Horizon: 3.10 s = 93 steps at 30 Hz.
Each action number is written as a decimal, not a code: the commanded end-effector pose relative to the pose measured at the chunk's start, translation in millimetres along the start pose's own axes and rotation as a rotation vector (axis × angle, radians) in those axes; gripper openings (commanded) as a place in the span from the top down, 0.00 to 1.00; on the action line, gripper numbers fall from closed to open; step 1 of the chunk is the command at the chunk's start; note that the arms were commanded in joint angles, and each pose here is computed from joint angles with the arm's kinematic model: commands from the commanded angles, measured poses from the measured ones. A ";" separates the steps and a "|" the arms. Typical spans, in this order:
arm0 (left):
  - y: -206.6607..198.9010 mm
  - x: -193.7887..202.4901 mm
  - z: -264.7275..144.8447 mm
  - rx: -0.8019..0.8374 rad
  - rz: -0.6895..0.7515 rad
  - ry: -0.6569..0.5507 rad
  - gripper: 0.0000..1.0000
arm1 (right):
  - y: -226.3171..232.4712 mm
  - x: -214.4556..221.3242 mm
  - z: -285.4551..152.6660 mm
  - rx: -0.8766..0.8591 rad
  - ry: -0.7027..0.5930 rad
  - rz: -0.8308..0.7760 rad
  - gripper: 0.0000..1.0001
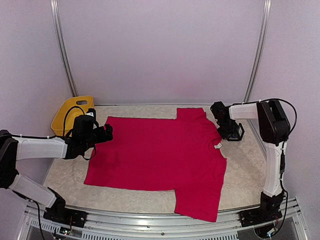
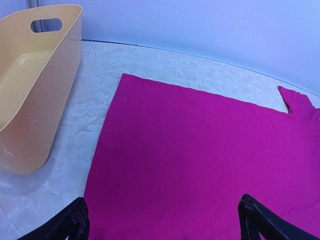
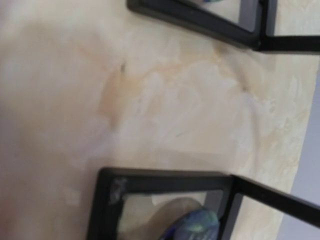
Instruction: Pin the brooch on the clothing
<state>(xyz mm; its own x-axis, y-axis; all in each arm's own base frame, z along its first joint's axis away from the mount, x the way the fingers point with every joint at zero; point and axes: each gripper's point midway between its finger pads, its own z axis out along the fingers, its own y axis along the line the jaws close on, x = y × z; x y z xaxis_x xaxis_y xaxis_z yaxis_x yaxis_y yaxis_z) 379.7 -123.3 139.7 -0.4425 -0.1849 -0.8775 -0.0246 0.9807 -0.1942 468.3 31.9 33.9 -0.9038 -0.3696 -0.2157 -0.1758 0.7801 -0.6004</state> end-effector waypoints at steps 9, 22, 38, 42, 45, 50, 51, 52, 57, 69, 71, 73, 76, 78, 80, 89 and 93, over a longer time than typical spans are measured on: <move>-5.6 -11.3 3.2 -0.002 0.010 -0.020 0.01 | -15.6 8.6 11.9 0.120 0.039 -0.028 0.79; -6.0 -11.7 4.0 0.000 0.017 -0.020 0.01 | -25.1 14.2 14.0 0.196 0.053 -0.058 0.89; -7.8 -20.2 -1.0 0.009 0.021 -0.043 0.01 | -38.9 8.1 -4.3 0.206 0.018 -0.025 1.00; -13.5 -23.6 -2.1 0.031 0.031 -0.049 0.01 | -47.3 -0.8 -26.6 0.183 -0.020 0.011 1.00; -18.3 -27.4 -3.9 0.033 0.042 -0.063 0.01 | -56.5 -10.6 -51.2 0.155 -0.072 0.048 1.00; -32.8 -33.4 -5.0 0.071 0.063 -0.071 0.01 | -66.2 -24.7 -88.6 0.062 -0.164 0.094 1.00; -37.1 -34.7 -5.3 0.082 0.073 -0.073 0.01 | -65.6 -27.8 -96.3 0.035 -0.184 0.093 1.00; -42.2 -35.8 -5.8 0.094 0.087 -0.075 0.01 | -66.0 -31.0 -105.7 0.012 -0.204 0.095 1.00; -85.3 -49.9 -17.9 0.202 0.197 -0.113 0.02 | -36.2 -65.5 -194.8 -0.311 -0.448 0.021 1.00; -252.4 -95.5 -168.8 1.154 0.411 -0.256 0.05 | 27.3 -19.3 -501.5 -1.389 -1.178 -0.361 1.00; -266.8 -97.5 -186.6 1.231 0.429 -0.241 0.07 | 32.6 -8.0 -514.9 -1.447 -1.188 -0.392 1.00; -280.7 -100.8 -201.0 1.293 0.443 -0.228 0.09 | 37.3 -1.3 -522.3 -1.493 -1.192 -0.390 1.00; -294.8 -102.0 -217.1 1.360 0.421 -0.247 0.13 | 39.2 6.7 -536.8 -1.591 -1.240 -0.353 1.00; -300.7 -106.6 -226.3 1.395 0.374 -0.271 0.18 | 36.7 10.4 -547.3 -1.629 -1.305 -0.329 1.00; -304.4 -111.3 -229.8 1.419 0.321 -0.287 0.26 | 30.4 12.4 -558.3 -1.645 -1.394 -0.305 1.00; -322.1 -115.7 -217.3 1.450 0.209 -0.243 0.51 | 43.7 18.3 -560.4 -1.696 -1.397 -0.297 1.00; -326.8 -119.0 -215.3 1.455 0.188 -0.240 0.54 | 43.4 19.7 -562.1 -1.690 -1.404 -0.300 1.00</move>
<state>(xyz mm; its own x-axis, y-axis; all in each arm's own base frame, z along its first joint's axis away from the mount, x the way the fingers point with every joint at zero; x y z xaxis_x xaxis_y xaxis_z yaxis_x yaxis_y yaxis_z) 250.5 -405.3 372.5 -0.1913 -0.1417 -0.9712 0.9685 0.1336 -0.2103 237.9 344.9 421.2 -0.1907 0.0255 -0.9813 -0.9815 -0.0240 0.1901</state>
